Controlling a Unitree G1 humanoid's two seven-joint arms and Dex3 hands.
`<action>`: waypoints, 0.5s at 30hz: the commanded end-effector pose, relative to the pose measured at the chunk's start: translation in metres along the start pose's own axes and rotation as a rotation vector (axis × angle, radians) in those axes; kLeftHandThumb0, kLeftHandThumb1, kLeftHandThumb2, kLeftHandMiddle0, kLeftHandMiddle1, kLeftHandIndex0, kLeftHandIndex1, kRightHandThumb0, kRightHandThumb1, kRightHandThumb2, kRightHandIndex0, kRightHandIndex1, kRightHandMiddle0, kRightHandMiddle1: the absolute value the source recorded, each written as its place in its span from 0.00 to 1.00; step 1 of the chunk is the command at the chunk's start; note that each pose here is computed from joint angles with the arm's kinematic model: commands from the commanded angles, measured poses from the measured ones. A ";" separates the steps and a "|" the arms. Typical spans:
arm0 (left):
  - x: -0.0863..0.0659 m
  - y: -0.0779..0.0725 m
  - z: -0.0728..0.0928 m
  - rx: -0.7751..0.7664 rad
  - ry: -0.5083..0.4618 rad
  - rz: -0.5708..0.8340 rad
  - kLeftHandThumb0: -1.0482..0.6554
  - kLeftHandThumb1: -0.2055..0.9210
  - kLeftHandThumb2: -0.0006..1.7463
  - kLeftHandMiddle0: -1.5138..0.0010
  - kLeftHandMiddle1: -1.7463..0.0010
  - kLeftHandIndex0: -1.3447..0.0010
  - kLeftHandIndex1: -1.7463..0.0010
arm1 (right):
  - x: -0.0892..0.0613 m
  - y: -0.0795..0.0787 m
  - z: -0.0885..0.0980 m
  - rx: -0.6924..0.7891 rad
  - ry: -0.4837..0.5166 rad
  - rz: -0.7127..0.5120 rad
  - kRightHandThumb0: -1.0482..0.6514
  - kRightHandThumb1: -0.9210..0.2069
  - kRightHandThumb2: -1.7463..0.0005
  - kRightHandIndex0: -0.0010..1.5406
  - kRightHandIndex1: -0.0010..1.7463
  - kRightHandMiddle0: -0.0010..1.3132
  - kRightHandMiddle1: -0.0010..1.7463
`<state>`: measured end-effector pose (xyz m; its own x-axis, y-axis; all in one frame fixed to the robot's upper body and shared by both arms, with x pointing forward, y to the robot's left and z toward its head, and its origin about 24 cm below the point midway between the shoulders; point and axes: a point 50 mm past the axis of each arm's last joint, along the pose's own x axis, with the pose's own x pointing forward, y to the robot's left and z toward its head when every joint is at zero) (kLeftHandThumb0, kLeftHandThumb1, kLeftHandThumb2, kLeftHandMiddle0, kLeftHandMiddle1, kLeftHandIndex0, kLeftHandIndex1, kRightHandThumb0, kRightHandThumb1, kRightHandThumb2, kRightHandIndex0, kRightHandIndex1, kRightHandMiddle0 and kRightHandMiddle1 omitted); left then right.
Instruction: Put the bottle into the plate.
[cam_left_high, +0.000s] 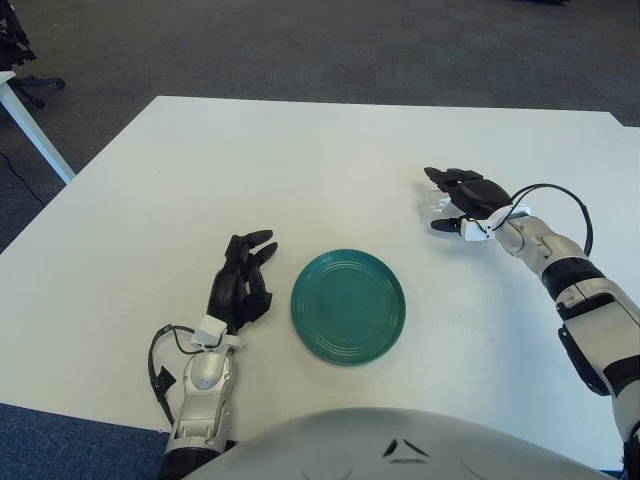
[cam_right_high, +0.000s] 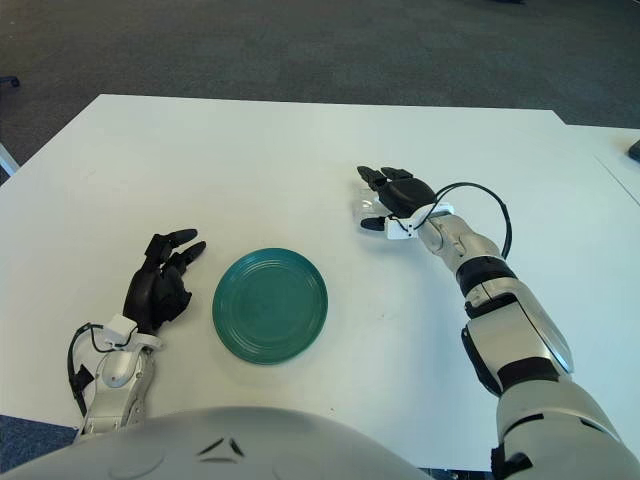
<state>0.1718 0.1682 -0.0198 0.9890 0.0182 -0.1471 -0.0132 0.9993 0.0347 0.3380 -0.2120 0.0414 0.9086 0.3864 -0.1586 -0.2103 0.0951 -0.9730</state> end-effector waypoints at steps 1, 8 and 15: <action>-0.007 -0.001 -0.010 -0.010 0.063 -0.003 0.18 1.00 0.57 0.70 0.77 0.88 0.40 | -0.008 0.021 -0.001 0.034 0.026 0.063 0.00 0.00 0.62 0.00 0.00 0.00 0.00; -0.010 -0.002 -0.008 -0.016 0.053 0.000 0.18 1.00 0.57 0.69 0.76 0.87 0.39 | -0.012 0.023 -0.002 0.050 0.026 0.054 0.00 0.00 0.62 0.01 0.00 0.01 0.00; -0.012 -0.004 -0.007 -0.008 0.048 0.014 0.18 1.00 0.58 0.68 0.76 0.86 0.39 | -0.015 0.024 -0.002 0.086 0.034 -0.004 0.00 0.00 0.72 0.13 0.47 0.00 0.70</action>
<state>0.1667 0.1644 -0.0176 0.9896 0.0200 -0.1421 -0.0170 0.9996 0.0227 0.3330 -0.2139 0.0395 0.9208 0.3737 -0.1113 -0.1823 0.1602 -0.9701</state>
